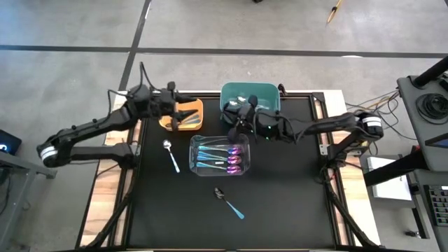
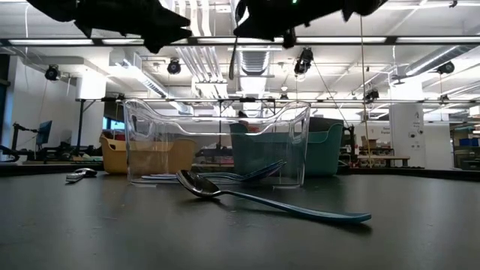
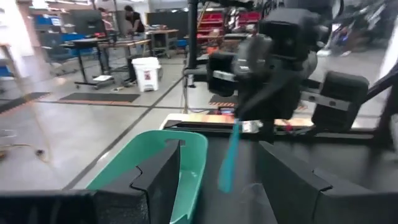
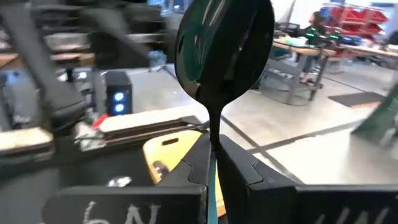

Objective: Sort silverware by color (type)
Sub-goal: Put the blue spoon into the yellow bin

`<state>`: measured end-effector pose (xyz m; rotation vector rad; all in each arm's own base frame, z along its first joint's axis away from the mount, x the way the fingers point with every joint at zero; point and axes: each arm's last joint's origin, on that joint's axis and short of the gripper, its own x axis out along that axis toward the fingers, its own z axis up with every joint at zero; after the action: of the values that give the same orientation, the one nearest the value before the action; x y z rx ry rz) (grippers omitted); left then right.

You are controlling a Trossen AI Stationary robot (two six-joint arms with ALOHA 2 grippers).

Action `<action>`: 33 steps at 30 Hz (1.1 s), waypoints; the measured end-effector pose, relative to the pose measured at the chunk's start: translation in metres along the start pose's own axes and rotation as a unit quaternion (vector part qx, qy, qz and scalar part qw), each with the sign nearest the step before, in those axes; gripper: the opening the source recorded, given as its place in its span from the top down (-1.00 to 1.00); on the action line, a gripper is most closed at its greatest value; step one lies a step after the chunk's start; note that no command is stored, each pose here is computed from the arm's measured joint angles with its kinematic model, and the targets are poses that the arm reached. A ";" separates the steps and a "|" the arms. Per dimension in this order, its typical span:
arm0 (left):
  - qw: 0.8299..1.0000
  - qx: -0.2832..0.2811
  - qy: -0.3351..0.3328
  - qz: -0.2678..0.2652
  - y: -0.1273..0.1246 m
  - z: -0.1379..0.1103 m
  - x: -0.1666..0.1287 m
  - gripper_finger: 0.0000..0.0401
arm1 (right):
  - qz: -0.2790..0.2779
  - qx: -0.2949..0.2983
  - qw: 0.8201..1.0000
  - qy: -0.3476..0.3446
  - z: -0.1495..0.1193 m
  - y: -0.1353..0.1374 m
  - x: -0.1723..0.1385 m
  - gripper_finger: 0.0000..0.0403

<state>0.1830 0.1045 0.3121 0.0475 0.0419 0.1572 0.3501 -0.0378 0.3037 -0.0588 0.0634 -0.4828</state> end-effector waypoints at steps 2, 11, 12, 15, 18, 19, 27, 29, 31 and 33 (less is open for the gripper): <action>1.000 0.015 0.007 0.018 -0.009 -0.002 0.007 0.03 | -0.004 0.015 1.000 -0.009 -0.004 -0.005 0.007 0.95; 0.993 0.053 0.043 0.091 -0.039 -0.013 0.032 0.03 | -0.004 0.029 0.998 -0.052 -0.010 -0.009 0.023 0.95; 0.993 0.051 0.043 0.102 -0.040 -0.014 0.035 0.03 | -0.005 0.031 0.998 -0.057 -0.011 -0.009 0.025 0.95; 0.991 0.043 0.040 0.118 -0.043 -0.017 0.043 0.03 | -0.006 0.034 0.997 -0.069 -0.014 -0.008 0.029 0.95; 0.992 0.037 0.041 0.116 -0.045 -0.023 0.052 0.03 | -0.007 0.033 0.997 -0.075 -0.018 -0.007 0.032 0.95; 0.991 0.034 0.043 0.123 -0.046 -0.025 0.055 0.03 | -0.007 0.032 0.997 -0.075 -0.019 -0.007 0.033 0.95; 0.985 0.027 0.046 0.166 -0.046 -0.039 0.073 0.03 | -0.009 0.047 0.996 -0.081 -0.020 -0.008 0.035 0.95; 0.985 0.027 0.037 0.164 -0.047 -0.041 0.078 0.03 | -0.009 0.050 0.995 -0.081 -0.020 -0.009 0.035 0.95; 0.986 0.026 0.035 0.163 -0.048 -0.044 0.082 0.03 | -0.010 0.051 0.995 -0.084 -0.020 -0.009 0.035 0.95; 0.986 0.026 0.029 0.163 -0.049 -0.046 0.085 0.03 | -0.009 0.052 0.995 -0.084 -0.019 -0.009 0.035 0.95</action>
<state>0.2720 0.0720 0.2611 0.1016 0.0958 0.4852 0.3757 -0.0626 0.2833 0.0014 -0.1270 -0.4978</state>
